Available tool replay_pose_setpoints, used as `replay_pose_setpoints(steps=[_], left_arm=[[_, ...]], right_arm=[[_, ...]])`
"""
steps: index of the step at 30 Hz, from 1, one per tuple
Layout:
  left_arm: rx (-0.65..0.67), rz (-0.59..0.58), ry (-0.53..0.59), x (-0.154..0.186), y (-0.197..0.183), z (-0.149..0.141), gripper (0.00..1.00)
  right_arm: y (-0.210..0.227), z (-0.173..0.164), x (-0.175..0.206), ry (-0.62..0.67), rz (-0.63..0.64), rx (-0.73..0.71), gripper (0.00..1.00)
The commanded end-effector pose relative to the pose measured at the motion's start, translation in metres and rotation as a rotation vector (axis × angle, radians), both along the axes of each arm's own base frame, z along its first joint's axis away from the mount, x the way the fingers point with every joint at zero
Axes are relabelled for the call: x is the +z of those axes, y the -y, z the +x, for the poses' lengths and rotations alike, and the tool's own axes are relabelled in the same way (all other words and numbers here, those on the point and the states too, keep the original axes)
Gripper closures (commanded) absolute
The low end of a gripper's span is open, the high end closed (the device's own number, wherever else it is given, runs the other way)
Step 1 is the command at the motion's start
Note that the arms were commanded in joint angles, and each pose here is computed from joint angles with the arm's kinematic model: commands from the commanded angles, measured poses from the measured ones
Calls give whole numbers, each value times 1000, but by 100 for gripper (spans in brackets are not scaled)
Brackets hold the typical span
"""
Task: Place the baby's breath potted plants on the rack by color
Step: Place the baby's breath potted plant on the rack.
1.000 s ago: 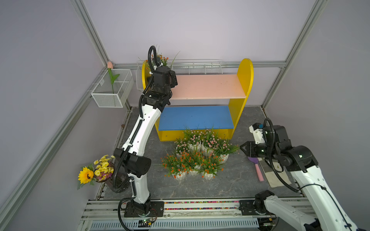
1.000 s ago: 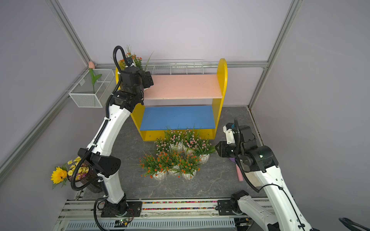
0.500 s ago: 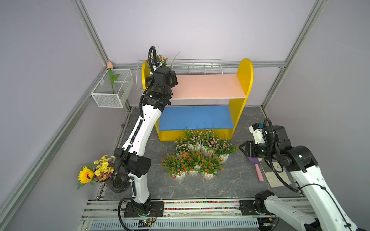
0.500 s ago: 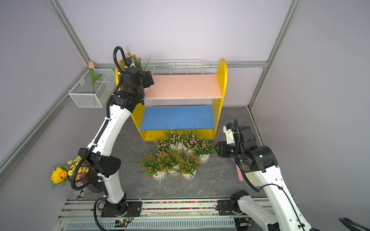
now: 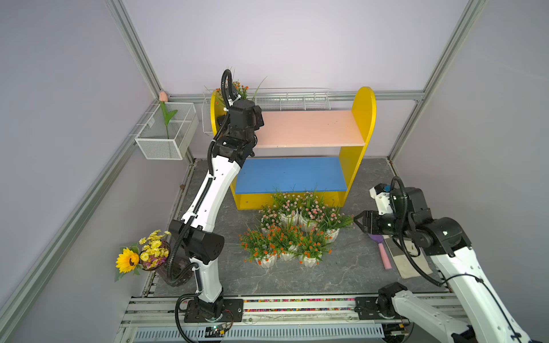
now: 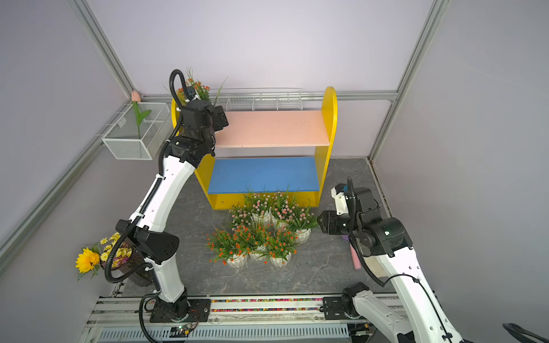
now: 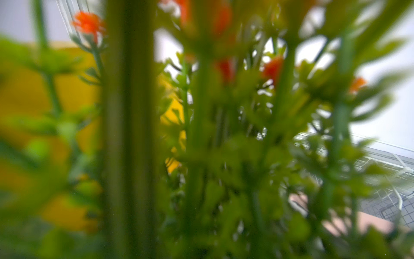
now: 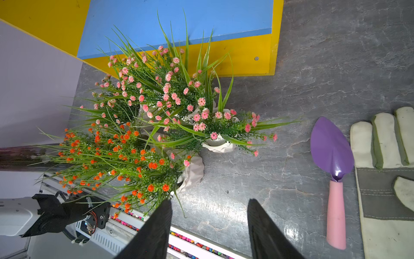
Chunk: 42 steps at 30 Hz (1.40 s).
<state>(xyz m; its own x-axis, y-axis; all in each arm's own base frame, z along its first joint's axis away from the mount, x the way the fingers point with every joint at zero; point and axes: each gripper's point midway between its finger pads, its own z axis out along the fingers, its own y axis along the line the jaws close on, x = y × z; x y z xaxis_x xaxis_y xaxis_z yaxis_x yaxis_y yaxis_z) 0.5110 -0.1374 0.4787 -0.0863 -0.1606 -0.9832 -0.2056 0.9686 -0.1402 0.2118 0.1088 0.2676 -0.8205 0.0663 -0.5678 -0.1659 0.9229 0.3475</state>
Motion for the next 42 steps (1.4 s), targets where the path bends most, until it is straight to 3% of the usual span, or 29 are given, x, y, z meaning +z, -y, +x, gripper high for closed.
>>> replay_pose_setpoints(steps=[1,14,30,39,42], left_arm=[[56,2,9,12,-14,-17,0],[81,50,-8,17,-14,-35,0],[-54,89,-56,9,20,-61,0],[-201,131,-57,3,54,-108,0],[-310,127,-59,-11,74,-129,0]], right_arm=[[1,1,-1,9,9,-10,40],[1,2,-1,13,4,-12,33],[3,7,-3,17,-16,-15,29],[12,2,-22,-38,-57,-49,29],[11,-2,-33,-64,-50,-49,30]])
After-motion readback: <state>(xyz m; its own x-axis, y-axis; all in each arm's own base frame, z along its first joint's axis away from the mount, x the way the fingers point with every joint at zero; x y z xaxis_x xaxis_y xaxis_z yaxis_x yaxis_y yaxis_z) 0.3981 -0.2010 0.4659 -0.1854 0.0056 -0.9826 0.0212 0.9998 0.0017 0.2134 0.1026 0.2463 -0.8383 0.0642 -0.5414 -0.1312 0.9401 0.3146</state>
